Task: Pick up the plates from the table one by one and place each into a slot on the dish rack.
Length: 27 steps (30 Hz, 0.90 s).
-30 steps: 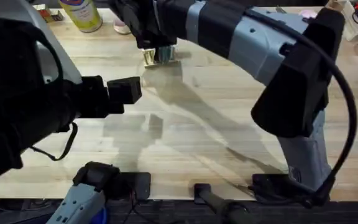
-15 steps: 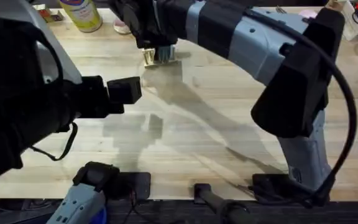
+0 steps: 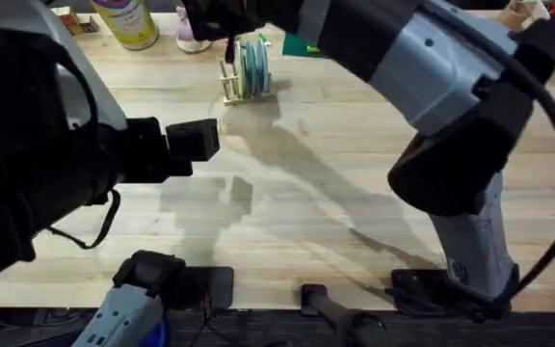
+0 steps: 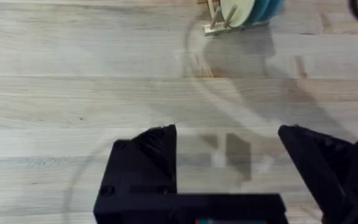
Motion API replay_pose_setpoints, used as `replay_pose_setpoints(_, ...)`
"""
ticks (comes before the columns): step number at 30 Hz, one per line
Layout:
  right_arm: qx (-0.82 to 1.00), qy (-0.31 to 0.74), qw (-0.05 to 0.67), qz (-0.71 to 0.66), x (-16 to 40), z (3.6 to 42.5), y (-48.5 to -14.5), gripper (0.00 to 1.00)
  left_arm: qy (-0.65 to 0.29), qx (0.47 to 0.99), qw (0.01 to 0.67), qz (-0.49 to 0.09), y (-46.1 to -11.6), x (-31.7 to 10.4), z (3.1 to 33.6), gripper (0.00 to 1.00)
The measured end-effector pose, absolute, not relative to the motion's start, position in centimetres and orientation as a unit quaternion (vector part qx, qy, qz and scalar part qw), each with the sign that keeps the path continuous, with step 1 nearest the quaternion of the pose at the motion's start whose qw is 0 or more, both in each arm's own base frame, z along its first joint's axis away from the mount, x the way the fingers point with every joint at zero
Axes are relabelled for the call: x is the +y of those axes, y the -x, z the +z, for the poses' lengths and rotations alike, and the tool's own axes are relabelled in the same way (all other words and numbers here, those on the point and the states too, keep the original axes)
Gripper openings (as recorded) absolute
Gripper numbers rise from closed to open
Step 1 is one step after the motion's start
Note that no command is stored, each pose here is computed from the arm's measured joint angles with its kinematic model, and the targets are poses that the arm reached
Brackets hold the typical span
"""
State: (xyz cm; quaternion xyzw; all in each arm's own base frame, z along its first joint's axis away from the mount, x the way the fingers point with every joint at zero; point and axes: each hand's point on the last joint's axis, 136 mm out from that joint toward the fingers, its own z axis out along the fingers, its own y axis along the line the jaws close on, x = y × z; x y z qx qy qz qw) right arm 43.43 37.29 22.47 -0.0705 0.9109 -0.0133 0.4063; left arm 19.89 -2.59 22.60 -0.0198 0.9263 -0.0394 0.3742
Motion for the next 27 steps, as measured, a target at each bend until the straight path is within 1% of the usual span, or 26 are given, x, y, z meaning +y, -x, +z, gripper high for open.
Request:
replay_pose_setpoints(7, 0.916, 0.098, 0.388, -0.039, 35.4, 24.9, -41.9, 0.265, 0.020, 0.926, 0.374, -0.039, -19.9, -2.6, 22.6, 0.993)
replay_pose_setpoints(9, 0.915, 0.111, 0.385, -0.046, 35.0, 25.7, -41.5, 0.340, 0.020, 0.926, 0.374, -0.039, -19.9, -2.6, 22.6, 0.993)
replay_pose_setpoints(11, 0.914, 0.127, 0.381, -0.055, 34.5, 26.3, -41.1, 0.427, 0.020, 0.926, 0.374, -0.039, -19.9, -2.6, 22.6, 0.995)
replay_pose_setpoints(14, 0.917, 0.143, 0.371, -0.043, 34.6, 26.4, -40.7, 0.583, 0.020, 0.926, 0.374, -0.039, -19.9, -2.6, 22.6, 0.993)
replay_pose_setpoints(15, 0.919, 0.149, 0.364, -0.034, 34.8, 26.3, -40.6, 0.650, 0.020, 0.926, 0.374, -0.039, -19.9, -2.6, 22.6, 0.993)
replay_pose_setpoints(16, 0.921, 0.158, 0.356, -0.024, 34.9, 26.2, -40.5, 0.803, 0.020, 0.926, 0.374, -0.039, -19.9, -2.6, 22.6, 0.993)
replay_pose_setpoints(17, 0.923, 0.167, 0.347, -0.016, 34.9, 26.1, -40.3, 0.934, 0.020, 0.926, 0.374, -0.040, -19.9, -2.6, 22.6, 0.993)
replay_pose_setpoints(18, 0.925, 0.172, 0.339, -0.009, 34.7, 26.1, -40.2, 0.981, 0.020, 0.926, 0.374, -0.039, -19.9, -2.6, 22.6, 0.993)
replay_pose_setpoints(23, 0.930, 0.173, 0.323, 0.011, 32.5, 27.1, -40.5, 0.998, 0.020, 0.926, 0.375, -0.039, -19.9, -2.6, 22.6, 0.993)
replay_pose_setpoints(27, 0.939, 0.174, 0.296, -0.002, 29.5, 26.5, -39.9, 0.997, 0.020, 0.926, 0.375, -0.039, -19.9, -2.6, 22.6, 0.993)
